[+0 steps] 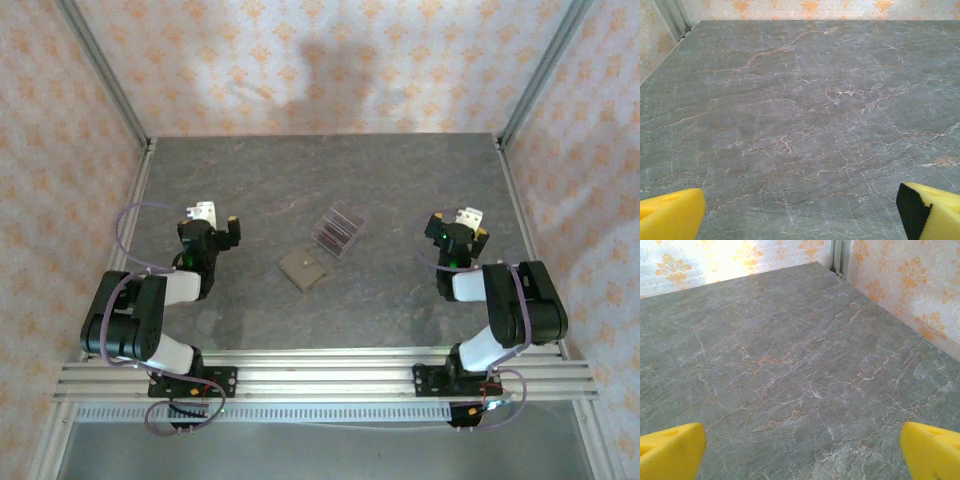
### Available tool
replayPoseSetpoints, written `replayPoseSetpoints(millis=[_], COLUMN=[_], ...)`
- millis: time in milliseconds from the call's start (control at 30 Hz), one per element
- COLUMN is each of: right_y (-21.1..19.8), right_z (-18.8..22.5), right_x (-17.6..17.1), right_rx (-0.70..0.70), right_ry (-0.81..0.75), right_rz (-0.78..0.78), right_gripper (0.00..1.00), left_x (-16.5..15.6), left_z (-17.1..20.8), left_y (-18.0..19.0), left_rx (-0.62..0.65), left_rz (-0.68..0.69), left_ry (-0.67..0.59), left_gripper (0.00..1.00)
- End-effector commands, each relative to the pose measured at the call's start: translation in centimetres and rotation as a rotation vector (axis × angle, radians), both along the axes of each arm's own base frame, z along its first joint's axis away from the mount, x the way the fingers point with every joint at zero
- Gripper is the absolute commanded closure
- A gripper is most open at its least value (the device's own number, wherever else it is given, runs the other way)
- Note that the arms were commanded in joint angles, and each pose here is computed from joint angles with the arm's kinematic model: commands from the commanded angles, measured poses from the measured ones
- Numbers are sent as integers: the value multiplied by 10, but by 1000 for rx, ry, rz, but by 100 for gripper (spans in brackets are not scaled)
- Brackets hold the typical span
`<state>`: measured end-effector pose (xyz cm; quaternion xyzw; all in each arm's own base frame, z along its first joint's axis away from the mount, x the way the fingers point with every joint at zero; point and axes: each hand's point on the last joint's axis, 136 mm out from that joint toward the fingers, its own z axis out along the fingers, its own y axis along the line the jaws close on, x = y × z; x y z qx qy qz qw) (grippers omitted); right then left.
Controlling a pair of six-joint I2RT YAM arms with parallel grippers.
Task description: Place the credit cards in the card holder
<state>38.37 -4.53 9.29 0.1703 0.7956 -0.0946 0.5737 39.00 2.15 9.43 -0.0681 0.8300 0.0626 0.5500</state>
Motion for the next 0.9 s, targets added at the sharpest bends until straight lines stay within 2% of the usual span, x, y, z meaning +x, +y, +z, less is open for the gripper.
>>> replayPoseSetpoints(millis=[0,867], right_y=[1,1], right_z=[4,4], right_x=[2,3], right_rx=[-8,-7], right_ry=[-13,-15], right_rz=[2,1], right_gripper=[1,1], left_x=[4,4], left_z=[0,0], left_y=[1,3], left_rx=[15,3], left_rz=[2,6], left_ry=[12,10], left_gripper=[0,0])
